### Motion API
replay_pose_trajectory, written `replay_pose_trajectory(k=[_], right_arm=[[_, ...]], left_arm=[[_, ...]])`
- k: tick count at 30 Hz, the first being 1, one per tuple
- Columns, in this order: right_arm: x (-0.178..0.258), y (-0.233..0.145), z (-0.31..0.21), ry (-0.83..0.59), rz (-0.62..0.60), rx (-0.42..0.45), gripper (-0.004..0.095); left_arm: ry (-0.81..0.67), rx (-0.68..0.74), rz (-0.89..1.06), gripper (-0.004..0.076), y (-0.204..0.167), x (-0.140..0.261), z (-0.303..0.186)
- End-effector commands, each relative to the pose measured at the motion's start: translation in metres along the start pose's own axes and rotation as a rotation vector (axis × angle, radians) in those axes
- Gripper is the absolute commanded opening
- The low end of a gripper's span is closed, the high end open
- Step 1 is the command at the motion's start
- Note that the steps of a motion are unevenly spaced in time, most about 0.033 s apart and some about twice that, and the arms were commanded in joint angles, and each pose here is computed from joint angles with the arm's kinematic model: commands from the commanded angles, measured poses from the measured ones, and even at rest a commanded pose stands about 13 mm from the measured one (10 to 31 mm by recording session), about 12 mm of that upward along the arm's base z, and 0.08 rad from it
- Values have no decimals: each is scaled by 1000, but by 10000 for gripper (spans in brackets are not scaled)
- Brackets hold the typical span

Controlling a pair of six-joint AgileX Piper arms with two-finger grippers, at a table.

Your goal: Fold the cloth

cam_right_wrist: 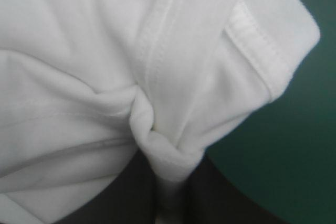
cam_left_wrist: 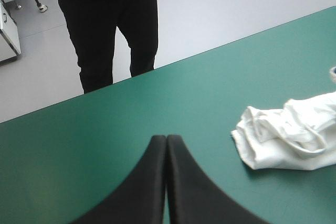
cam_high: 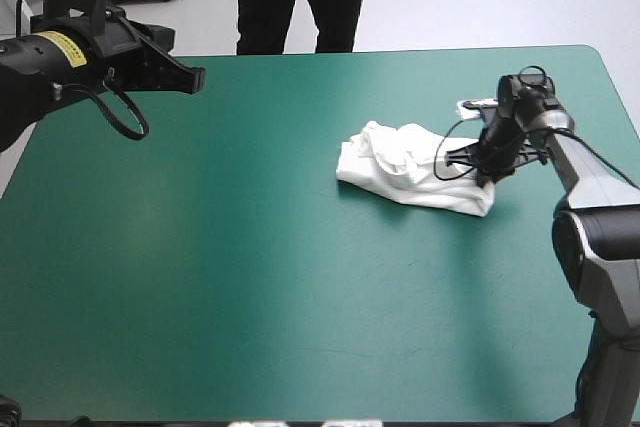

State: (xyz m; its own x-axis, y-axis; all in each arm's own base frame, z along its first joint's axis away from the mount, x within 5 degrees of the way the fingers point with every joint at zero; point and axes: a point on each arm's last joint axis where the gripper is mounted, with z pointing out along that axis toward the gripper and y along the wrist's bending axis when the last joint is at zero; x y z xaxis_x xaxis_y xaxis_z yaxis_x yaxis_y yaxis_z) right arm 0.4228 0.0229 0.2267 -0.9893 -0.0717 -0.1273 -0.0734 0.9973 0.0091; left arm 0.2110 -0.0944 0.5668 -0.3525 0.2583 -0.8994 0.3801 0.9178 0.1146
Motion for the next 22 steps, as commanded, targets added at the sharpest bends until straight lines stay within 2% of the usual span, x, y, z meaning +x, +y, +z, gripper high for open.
replay_pose_trajectory(k=[1, 11, 17, 22], right_arm=[[31, -34, -42, -8, 38, 111, -12], [110, -96, -62, 18, 202, 212, -12], [161, -111, -61, -6, 267, 253, -13], [179, -111, -63, -46, 311, 296, -10]], left_arm=[[-19, 2, -16, -9, 2, -1, -20], [-20, 57, -31, -9, -3, -1, -21], [-22, 89, -40, -9, -6, -1, -21], [-22, 89, -40, -9, -6, -1, -21]])
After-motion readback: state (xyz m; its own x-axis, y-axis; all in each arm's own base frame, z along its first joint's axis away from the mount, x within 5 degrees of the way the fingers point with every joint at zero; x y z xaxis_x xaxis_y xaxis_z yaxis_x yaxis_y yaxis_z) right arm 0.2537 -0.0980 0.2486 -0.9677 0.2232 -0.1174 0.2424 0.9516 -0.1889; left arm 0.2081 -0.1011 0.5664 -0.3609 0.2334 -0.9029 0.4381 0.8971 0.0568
